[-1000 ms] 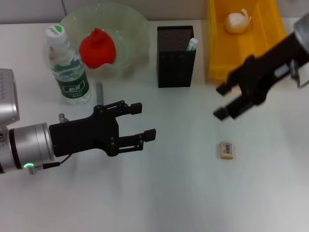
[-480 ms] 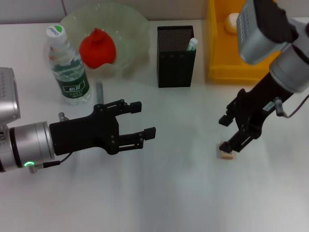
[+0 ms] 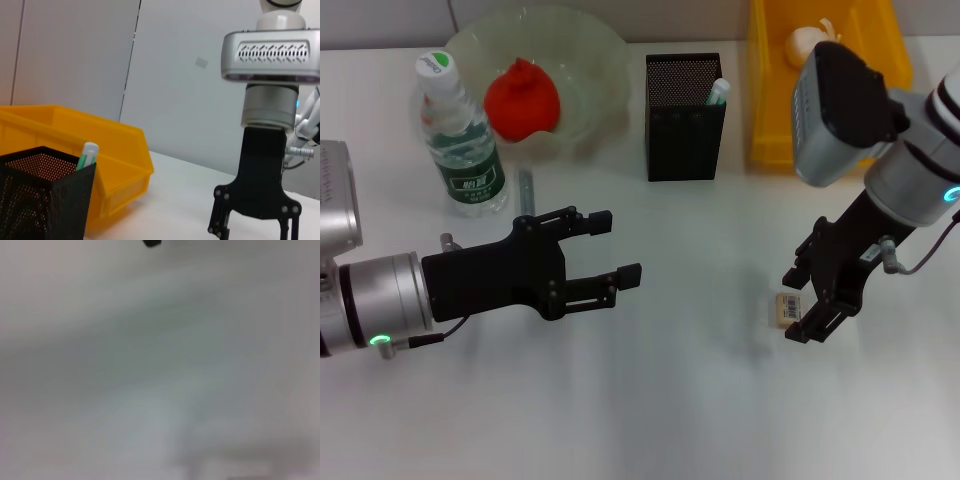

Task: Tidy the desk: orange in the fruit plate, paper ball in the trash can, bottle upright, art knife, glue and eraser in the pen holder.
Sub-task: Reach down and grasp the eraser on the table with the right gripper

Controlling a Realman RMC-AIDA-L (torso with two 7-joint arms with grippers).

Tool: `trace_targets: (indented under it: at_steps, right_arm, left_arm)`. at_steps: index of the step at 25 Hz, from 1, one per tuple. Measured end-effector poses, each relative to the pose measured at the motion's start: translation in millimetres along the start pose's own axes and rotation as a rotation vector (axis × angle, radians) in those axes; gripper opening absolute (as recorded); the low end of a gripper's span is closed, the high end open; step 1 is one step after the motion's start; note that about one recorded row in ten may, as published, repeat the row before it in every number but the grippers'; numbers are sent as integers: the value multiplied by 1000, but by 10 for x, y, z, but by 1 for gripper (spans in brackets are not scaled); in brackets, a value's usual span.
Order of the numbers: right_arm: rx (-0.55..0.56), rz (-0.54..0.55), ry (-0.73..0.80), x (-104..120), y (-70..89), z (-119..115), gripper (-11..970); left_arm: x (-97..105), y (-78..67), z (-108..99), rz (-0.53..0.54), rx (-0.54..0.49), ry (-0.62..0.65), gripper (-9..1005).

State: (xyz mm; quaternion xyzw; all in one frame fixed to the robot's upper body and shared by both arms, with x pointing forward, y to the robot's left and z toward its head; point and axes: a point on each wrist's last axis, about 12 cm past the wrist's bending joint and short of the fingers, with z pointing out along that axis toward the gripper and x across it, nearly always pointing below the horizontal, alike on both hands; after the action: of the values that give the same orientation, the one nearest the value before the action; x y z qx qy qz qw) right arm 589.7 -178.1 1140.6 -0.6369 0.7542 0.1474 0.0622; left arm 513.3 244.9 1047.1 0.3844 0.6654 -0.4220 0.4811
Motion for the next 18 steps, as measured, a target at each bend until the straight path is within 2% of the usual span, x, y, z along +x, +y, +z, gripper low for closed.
trace_targets:
  at_steps: [6,18]
  right_arm:
    - [18,-11,13,8,-9,105,703]
    - [29,-21,21,7,-6,163,702]
  left_arm:
    - [-5,1,9,1,1,-1,784]
    - [-6,0,15,1,3,-2,785]
